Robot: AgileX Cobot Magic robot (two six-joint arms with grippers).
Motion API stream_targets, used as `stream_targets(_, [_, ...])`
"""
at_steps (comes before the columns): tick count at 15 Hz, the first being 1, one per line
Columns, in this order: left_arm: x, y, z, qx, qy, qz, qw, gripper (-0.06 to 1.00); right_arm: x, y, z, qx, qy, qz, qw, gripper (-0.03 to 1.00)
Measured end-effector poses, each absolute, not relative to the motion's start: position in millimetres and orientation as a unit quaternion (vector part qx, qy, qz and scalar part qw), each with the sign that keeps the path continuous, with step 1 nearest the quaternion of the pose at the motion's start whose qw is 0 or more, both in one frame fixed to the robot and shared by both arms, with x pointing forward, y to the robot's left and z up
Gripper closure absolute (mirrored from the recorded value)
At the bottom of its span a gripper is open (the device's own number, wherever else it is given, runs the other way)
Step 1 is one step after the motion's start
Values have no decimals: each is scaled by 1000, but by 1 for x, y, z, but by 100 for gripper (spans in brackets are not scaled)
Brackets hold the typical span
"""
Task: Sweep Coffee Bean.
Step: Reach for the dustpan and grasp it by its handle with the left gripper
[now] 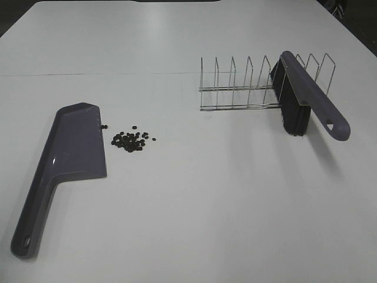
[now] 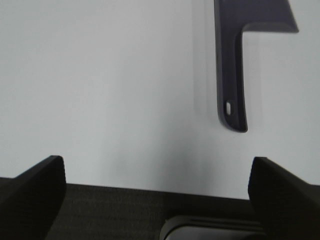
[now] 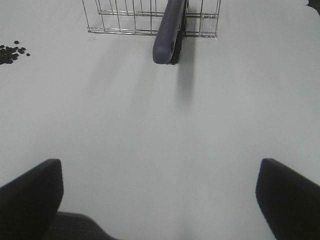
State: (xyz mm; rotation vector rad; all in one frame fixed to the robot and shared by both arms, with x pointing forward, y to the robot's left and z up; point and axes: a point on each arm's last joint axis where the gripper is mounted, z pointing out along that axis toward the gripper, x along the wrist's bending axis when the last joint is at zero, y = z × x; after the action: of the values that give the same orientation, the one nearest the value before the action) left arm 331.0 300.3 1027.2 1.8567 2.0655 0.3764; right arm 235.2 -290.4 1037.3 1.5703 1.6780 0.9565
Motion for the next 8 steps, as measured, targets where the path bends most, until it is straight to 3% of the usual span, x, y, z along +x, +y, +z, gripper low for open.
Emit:
stream_targets(5, [370,301,991,661,748,22,52,4,235,-290,1037,598,639,364,320,4])
stream_targets(8, [397,301,983,625,777,33,77,4,235,-290,1037,598,639,364,320,4])
